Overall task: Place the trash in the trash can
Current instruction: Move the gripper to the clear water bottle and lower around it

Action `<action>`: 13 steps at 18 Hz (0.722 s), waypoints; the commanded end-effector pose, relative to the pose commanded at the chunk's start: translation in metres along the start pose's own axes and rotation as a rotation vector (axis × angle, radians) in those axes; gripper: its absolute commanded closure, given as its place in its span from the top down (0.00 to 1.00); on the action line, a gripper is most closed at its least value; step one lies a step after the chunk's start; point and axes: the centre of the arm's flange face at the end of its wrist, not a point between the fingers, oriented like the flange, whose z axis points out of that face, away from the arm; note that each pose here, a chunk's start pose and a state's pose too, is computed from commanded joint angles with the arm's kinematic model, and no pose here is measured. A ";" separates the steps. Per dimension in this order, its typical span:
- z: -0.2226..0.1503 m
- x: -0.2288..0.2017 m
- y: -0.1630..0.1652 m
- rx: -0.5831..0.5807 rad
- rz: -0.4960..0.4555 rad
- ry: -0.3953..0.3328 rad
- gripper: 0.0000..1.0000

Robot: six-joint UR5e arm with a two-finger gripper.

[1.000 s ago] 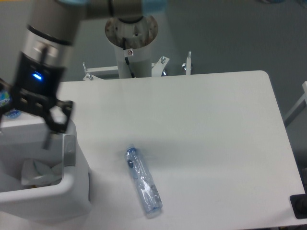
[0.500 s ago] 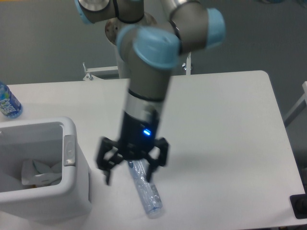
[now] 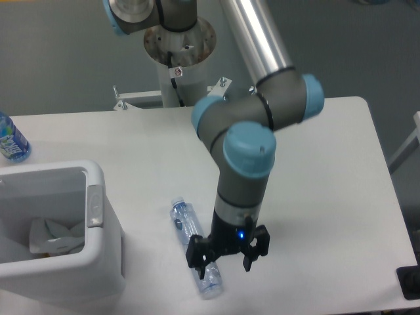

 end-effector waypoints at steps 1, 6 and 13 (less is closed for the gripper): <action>0.013 0.001 0.002 -0.015 0.003 -0.003 1.00; 0.055 0.020 0.017 -0.092 0.031 -0.088 1.00; 0.076 0.023 0.026 -0.127 0.037 -0.099 1.00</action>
